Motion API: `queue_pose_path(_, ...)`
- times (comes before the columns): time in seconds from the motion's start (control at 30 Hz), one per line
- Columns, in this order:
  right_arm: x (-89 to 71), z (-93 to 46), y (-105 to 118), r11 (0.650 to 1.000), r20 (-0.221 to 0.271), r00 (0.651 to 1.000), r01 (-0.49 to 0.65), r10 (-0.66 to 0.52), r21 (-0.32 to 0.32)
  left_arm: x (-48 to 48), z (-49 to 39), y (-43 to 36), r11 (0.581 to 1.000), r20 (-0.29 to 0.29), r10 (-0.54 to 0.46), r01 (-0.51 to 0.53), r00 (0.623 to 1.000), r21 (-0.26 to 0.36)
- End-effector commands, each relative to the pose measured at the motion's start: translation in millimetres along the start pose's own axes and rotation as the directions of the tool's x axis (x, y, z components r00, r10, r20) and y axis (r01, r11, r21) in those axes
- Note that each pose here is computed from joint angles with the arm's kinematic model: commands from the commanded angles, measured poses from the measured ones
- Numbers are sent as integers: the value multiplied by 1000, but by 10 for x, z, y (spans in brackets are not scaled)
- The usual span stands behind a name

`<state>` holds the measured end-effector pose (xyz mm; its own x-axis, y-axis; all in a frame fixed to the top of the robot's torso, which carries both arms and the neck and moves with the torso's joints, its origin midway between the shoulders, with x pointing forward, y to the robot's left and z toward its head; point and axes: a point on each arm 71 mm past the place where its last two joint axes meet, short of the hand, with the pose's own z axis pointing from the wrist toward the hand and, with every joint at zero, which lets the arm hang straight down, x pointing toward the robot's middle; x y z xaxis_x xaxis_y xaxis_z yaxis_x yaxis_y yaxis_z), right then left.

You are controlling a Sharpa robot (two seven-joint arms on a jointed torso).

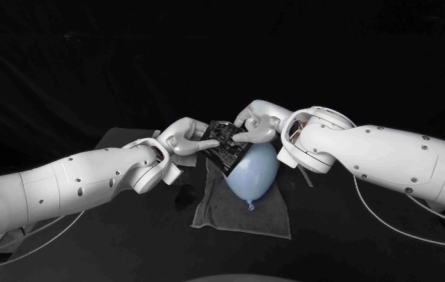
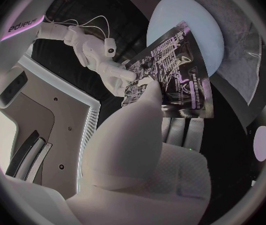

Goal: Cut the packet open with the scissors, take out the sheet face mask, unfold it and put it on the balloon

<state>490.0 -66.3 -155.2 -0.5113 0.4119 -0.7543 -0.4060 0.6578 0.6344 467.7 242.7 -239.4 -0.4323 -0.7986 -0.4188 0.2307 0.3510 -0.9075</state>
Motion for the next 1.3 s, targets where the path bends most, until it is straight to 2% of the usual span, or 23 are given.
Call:
queue_pose_path(0.03, -61, -4, 0, 997, 79, 994, -71, 72, -18, 1, 11, -27, 999, 9, -46, 46, 999, 11)
queue_pose_path(0.13, -82, -5, -23, 995, 101, 990, -99, 99, -6, 21, 12, -38, 998, -1, -61, 61, 998, 12)
queue_pose_path(0.33, -85, -5, -44, 990, 108, 985, -138, 135, 15, 65, 19, -67, 993, -2, -116, 116, 993, 9)
queue_pose_path(0.7, -60, -11, -42, 987, 107, 982, -158, 154, 28, 86, 26, -94, 980, 50, -196, 197, 979, -4)
queue_pose_path(0.9, -42, -21, -26, 986, 113, 981, -163, 160, 22, 86, 43, -81, 983, 82, -181, 184, 980, -23)
queue_pose_path(1.3, -31, -72, 9, 985, 144, 975, -172, 171, -4, 63, 65, -53, 994, 155, -67, 80, 986, -76)
